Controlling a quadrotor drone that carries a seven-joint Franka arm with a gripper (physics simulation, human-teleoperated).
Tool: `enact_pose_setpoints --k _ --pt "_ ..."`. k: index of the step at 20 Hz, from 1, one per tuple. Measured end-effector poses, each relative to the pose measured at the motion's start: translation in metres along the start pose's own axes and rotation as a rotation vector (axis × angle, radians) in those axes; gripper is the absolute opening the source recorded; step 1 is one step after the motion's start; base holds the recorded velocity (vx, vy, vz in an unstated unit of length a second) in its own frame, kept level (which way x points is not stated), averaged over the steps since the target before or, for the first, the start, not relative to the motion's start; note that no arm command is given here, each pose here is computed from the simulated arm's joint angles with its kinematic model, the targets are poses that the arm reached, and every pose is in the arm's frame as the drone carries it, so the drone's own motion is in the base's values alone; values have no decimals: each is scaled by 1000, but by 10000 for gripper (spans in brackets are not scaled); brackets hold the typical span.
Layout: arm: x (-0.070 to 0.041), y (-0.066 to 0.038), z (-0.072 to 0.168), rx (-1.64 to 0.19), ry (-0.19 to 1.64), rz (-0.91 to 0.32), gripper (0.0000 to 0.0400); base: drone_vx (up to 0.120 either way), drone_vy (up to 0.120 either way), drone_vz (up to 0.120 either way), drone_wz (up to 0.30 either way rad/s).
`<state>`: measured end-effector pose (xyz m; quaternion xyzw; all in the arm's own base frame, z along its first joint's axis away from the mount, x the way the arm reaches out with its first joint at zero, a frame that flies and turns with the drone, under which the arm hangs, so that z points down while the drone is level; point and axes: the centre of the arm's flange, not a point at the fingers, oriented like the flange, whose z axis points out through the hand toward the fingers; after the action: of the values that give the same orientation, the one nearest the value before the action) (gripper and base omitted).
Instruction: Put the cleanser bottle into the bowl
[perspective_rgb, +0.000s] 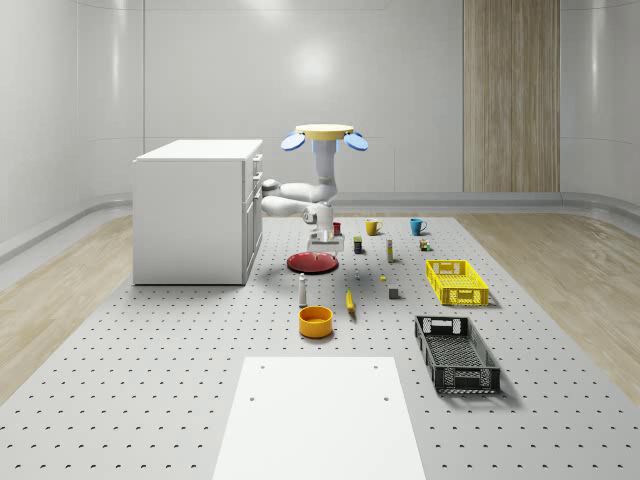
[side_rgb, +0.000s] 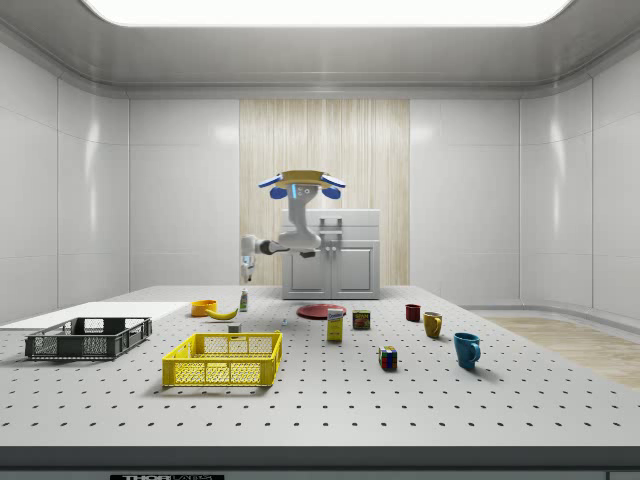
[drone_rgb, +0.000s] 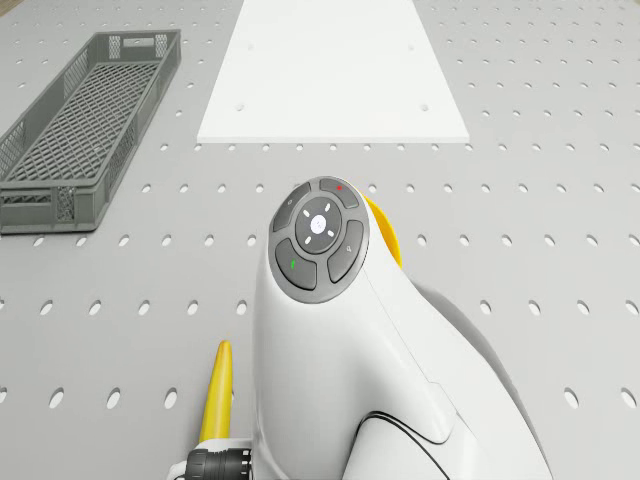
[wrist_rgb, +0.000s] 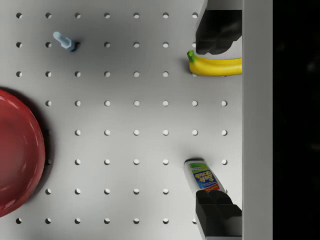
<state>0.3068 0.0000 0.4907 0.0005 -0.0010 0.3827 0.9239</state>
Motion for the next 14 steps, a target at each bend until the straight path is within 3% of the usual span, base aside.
enact_pose_setpoints --k 4,14 --pt "1 1 0 0 0 0 400 100 0 0 0" --pt "29 29 4 0 0 0 400 0 0 0 0"
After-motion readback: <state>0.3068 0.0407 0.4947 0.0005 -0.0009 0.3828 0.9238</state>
